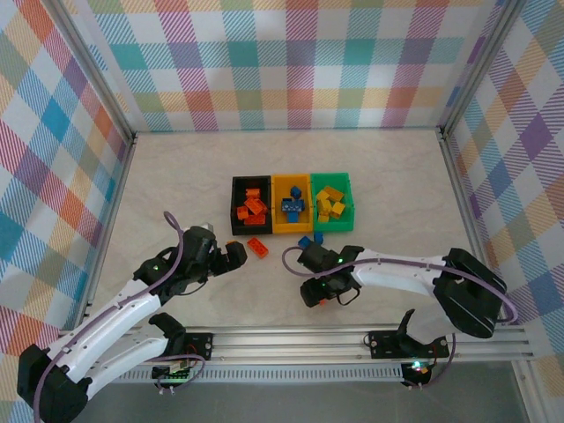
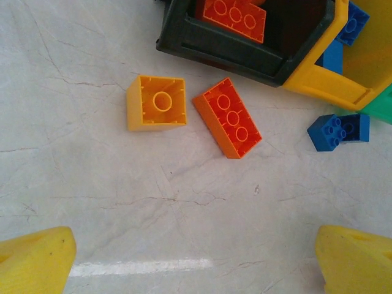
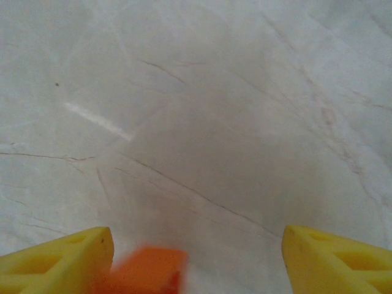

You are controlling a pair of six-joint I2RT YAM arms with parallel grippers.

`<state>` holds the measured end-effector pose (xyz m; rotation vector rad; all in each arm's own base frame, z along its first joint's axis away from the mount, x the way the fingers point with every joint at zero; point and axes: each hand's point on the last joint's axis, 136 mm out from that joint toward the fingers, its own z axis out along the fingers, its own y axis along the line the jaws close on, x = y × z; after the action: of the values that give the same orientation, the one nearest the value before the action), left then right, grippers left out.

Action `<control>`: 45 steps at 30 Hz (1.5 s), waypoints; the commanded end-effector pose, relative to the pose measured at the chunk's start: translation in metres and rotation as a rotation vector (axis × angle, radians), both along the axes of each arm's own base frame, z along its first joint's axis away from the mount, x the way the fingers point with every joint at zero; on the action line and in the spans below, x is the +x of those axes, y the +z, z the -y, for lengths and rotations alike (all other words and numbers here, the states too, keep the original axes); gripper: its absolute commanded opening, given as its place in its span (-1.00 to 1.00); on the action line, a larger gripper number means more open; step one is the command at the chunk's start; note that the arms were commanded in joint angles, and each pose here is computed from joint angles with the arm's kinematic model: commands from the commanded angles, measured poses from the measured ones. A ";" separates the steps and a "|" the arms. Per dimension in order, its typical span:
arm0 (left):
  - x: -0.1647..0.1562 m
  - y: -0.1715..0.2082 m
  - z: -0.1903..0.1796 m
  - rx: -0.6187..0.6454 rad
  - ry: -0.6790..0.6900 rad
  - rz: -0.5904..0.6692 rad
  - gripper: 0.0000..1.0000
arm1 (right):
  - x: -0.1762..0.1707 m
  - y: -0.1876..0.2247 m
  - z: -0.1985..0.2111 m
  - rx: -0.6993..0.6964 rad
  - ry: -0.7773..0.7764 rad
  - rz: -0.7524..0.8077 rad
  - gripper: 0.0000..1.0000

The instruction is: Sort the legos into containers by color

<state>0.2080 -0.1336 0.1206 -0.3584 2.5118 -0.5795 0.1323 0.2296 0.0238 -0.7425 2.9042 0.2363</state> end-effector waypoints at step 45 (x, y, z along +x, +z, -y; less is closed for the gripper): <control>0.000 -0.011 -0.015 -0.003 0.057 -0.011 1.00 | 0.074 0.099 -0.102 0.230 0.103 0.248 -0.42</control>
<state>0.2091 -0.1310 0.1145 -0.3878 2.5142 -0.6010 0.1685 0.2908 0.0839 -0.7873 2.7186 0.3427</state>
